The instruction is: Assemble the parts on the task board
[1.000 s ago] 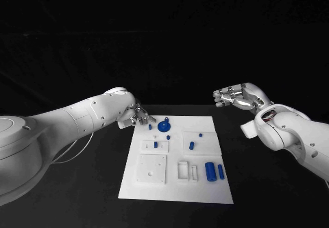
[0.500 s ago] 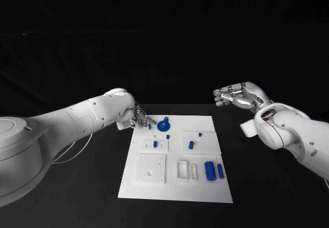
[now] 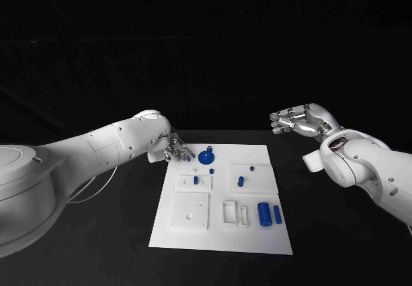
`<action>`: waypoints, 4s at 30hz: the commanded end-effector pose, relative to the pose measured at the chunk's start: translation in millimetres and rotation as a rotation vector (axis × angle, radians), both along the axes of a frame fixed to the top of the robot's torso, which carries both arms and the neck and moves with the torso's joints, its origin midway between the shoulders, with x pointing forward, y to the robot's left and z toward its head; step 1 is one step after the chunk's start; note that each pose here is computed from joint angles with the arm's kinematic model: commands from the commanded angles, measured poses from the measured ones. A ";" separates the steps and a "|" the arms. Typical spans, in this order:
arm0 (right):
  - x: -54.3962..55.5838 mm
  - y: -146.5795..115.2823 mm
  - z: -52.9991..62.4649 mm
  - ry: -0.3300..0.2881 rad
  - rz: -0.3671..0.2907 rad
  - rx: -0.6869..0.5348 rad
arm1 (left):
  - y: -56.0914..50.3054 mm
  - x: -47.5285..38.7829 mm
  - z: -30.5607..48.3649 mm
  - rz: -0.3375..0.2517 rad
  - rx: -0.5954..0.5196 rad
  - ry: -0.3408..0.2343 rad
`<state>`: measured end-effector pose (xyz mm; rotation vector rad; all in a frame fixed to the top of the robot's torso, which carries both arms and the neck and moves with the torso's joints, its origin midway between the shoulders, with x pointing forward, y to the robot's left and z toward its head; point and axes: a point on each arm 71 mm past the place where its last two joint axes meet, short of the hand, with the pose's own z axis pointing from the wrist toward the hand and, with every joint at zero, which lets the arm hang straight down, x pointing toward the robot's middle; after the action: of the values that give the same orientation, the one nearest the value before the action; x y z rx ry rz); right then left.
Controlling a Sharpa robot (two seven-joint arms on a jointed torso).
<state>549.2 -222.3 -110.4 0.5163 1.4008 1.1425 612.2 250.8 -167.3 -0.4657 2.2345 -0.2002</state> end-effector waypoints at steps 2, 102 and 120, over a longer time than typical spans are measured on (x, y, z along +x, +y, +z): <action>0.6 1.5 -1.1 0.009 0.008 -0.024 | -3.1 -1.5 -2.6 -0.019 -0.021 0.020; 4.2 -9.9 -12.2 0.047 -0.007 -0.047 | -17.1 -97.1 -26.7 -0.097 0.005 -0.135; 3.8 -10.5 -12.2 0.042 -0.007 -0.058 | -22.7 -102.0 -30.1 -0.138 0.037 -0.128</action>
<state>553.7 -234.3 -122.9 0.5297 1.4555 1.0833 512.3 228.8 -193.2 -0.2977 2.1215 -0.2776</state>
